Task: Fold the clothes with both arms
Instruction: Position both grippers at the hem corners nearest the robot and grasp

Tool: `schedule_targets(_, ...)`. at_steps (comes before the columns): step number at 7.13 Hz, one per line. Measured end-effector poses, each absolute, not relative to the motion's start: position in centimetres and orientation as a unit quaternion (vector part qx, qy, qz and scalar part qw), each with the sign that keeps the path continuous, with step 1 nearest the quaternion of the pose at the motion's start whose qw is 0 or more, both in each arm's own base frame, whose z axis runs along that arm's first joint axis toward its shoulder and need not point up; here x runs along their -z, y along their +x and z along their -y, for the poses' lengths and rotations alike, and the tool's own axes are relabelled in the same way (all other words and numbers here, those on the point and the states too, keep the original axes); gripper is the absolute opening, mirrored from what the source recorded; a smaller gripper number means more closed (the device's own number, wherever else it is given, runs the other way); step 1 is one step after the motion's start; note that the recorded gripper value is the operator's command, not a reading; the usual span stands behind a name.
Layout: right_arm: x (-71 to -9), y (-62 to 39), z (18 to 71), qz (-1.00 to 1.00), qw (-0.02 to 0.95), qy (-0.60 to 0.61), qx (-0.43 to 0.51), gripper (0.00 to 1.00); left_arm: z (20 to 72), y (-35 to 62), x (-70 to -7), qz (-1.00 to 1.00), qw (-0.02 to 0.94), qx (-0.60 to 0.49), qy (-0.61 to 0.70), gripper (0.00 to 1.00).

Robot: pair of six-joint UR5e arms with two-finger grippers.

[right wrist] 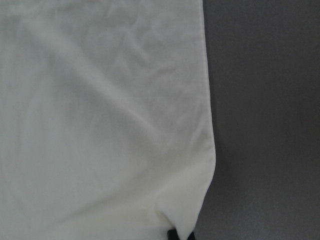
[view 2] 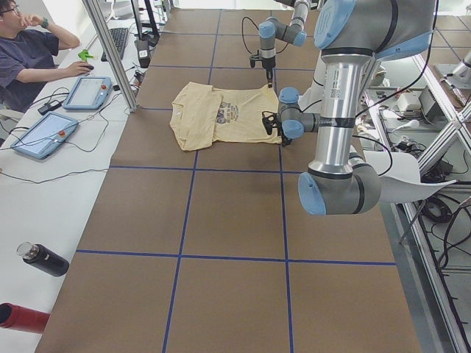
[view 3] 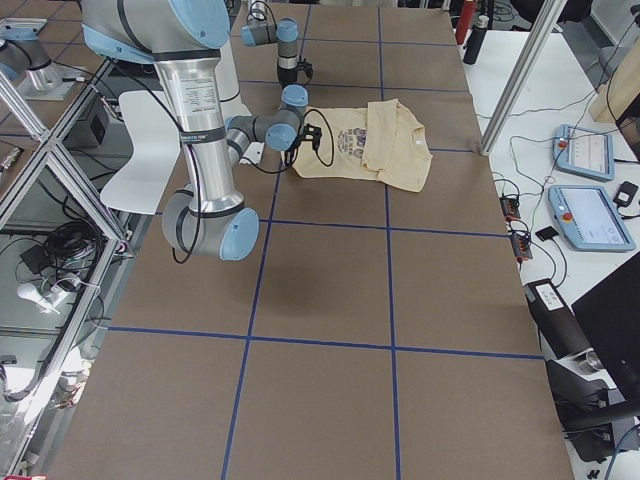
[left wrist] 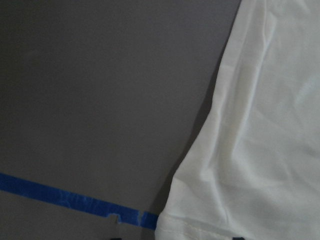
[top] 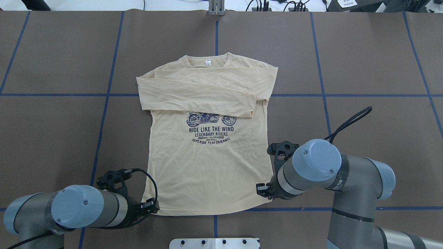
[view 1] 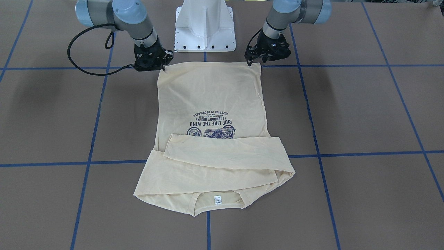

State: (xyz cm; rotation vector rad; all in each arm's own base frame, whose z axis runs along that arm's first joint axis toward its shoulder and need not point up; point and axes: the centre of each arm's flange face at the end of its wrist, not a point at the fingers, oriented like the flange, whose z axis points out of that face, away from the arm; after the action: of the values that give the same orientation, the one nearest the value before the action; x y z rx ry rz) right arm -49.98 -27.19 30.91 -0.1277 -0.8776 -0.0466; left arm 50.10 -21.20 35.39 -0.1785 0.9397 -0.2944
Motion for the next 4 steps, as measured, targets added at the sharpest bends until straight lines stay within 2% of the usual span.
schedule_targets(1,-30.93,-49.93,27.27,0.424,0.903,-0.062,0.022,0.0,21.18,50.13,-35.37,-0.45,0.877,0.141,-0.086,0.38)
schedule_targets(3,-31.09,-49.87,27.36,0.423,0.904,-0.062,0.021,0.0,21.19,50.08,-35.16,-0.452,0.877,0.141,-0.086,0.0)
schedule_targets(4,-31.18,-49.85,27.37,0.422,0.904,-0.062,0.021,0.0,21.25,49.97,-34.97,-0.453,0.876,0.141,-0.085,0.0)
